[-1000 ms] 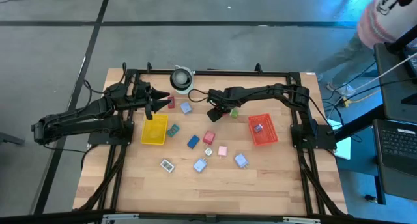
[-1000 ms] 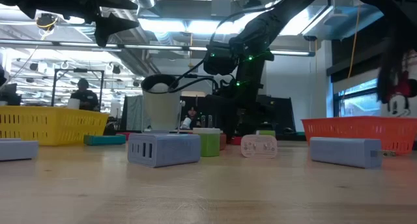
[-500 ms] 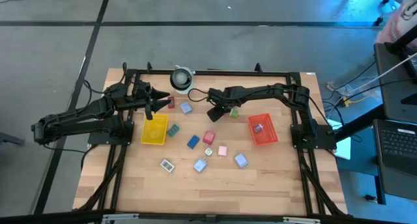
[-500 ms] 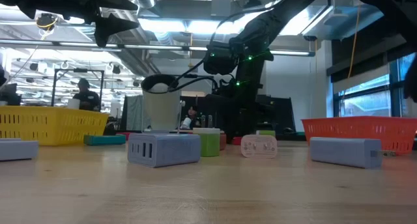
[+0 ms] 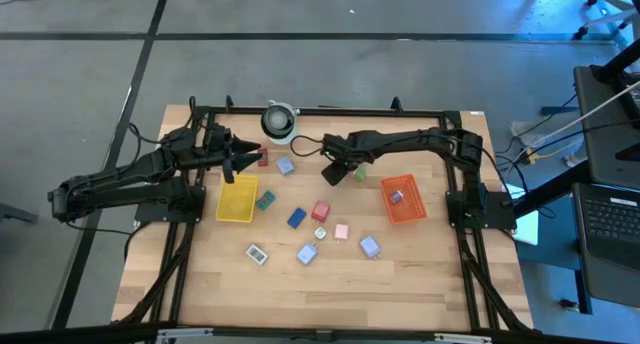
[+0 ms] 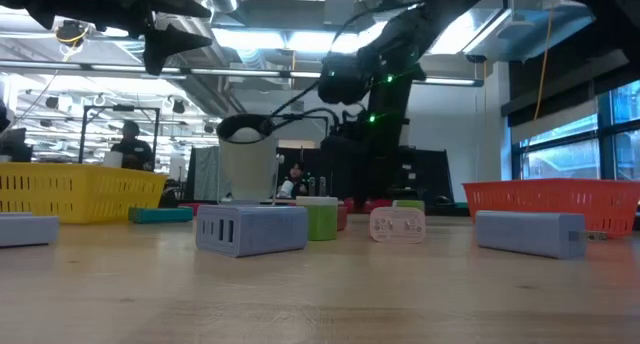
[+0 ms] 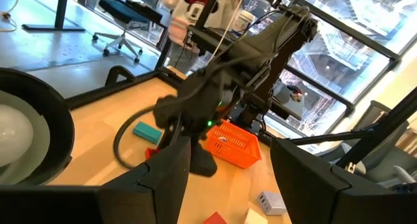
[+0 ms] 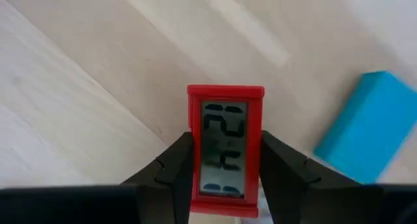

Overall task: Pick & Place Office items
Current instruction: Put the right red digital clock into the yellow basket

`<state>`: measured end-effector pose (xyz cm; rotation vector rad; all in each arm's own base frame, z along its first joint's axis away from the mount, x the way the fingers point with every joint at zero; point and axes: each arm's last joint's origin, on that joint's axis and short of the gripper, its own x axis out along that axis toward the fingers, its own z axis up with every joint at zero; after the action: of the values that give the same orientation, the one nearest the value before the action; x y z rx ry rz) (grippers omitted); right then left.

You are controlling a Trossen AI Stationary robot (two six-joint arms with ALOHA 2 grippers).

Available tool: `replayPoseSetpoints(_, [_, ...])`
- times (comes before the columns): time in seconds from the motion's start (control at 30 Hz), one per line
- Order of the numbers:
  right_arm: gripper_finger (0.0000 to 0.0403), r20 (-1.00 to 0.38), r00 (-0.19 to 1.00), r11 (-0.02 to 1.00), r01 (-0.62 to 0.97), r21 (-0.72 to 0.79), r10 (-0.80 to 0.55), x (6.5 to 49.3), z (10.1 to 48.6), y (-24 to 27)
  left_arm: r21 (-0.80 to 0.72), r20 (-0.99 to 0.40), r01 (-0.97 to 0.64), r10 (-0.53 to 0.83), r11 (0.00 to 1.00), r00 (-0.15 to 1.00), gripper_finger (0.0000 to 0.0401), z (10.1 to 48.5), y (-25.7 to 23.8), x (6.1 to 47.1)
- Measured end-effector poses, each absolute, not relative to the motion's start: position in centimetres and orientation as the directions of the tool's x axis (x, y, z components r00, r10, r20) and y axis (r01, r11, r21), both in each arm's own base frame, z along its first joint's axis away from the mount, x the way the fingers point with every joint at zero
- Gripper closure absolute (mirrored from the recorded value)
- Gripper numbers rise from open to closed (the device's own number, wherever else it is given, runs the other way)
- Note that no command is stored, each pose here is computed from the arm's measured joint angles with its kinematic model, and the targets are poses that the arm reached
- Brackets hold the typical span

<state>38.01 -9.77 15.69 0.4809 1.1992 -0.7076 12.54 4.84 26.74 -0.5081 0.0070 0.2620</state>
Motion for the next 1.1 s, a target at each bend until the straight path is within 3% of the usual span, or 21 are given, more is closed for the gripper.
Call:
replayPoseSetpoints(0.27, [0.0264, -0.932, 0.212, 0.718, 0.693, -0.069, -0.295, 36.8, 19.4, -8.5, -0.501, -0.07, -0.254, 0.253, 0.827, 0.965, 0.0191, 26.8, 4.9, 12.5])
replayPoseSetpoints(0.63, [0.0264, -0.848, 0.339, 0.757, 0.645, -0.107, -0.408, 35.2, 25.2, -3.7, -0.563, -0.11, -0.269, 0.251, 0.782, 0.962, 0.0191, 26.2, 5.4, 13.7])
replayPoseSetpoints(0.9, [0.0264, -0.743, 0.439, 0.794, 0.573, -0.201, -0.505, 35.0, 28.9, 2.0, -0.678, -0.022, -0.125, 0.15, 0.724, 0.988, 0.0191, 26.2, 6.3, 16.7])
replayPoseSetpoints(1.1, [0.0264, -0.668, 0.497, 0.8, 0.54, -0.262, -0.554, 35.1, 30.8, 4.5, -0.784, -0.013, -0.06, 0.08, 0.617, 0.997, 0.0191, 25.1, 6.1, 19.3])
